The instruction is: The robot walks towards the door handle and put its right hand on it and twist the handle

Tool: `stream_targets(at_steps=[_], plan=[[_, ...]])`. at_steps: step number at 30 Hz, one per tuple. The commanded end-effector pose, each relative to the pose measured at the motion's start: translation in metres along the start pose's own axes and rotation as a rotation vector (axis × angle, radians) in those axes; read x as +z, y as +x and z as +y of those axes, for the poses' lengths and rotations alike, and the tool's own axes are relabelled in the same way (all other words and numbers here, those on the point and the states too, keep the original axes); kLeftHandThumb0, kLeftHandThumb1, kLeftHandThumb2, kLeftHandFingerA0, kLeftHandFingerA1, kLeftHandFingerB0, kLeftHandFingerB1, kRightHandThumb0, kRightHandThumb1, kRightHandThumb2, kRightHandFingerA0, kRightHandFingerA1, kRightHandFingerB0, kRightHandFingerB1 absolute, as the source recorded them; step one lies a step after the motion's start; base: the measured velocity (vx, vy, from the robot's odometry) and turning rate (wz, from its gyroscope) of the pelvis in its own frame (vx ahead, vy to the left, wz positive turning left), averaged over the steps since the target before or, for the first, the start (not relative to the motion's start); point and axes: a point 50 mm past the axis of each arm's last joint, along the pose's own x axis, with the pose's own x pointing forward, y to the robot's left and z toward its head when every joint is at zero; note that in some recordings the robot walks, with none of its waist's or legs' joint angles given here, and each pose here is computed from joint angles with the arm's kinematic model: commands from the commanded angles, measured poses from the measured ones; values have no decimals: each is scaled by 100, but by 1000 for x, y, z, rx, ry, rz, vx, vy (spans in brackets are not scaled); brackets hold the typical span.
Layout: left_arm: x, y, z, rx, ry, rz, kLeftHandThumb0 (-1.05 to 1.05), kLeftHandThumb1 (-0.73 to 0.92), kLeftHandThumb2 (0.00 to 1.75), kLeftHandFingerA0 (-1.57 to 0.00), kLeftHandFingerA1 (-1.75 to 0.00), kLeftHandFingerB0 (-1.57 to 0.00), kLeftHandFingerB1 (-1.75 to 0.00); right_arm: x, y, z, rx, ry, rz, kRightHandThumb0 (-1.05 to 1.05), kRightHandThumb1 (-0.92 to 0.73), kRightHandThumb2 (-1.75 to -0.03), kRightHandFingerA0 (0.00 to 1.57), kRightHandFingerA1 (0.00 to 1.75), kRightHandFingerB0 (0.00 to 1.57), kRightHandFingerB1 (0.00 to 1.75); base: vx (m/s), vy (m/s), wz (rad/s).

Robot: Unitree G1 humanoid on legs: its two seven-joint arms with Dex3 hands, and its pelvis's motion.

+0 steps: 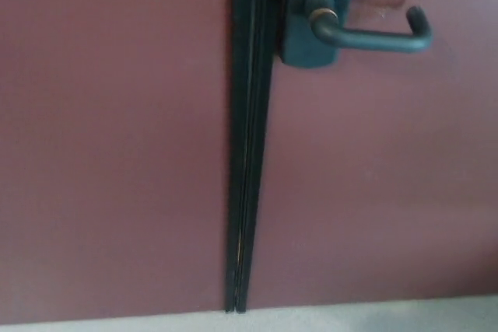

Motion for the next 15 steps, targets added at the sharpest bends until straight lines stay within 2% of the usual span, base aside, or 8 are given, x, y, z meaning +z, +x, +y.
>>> stream_targets(at_steps=[1, 9, 15], plan=[[-6, -1, -4, -23, 20, 11, -35, 58, 70, -57, -49, -39, -43, -5, -1, -1, -1, -4, 14, -22, -73, -61, 63, 44, 48, 39, 125, -4, 10], [-7, -1, -4, -22, 23, 9, -35, 58, 71, -57, -50, -39, -43, -4, -1, -1, 6, -24, 7, -22, -73, -62, 63, 44, 48, 39, 72, -141, 0], [-7, -1, -5, -26, 24, 9, -36, 58, 71, -57, -50, -39, -43, -2, 0, -1, 8, -22, 14, -22, -74, -62, 63, 44, 47, 38, 43, 17, -1]])
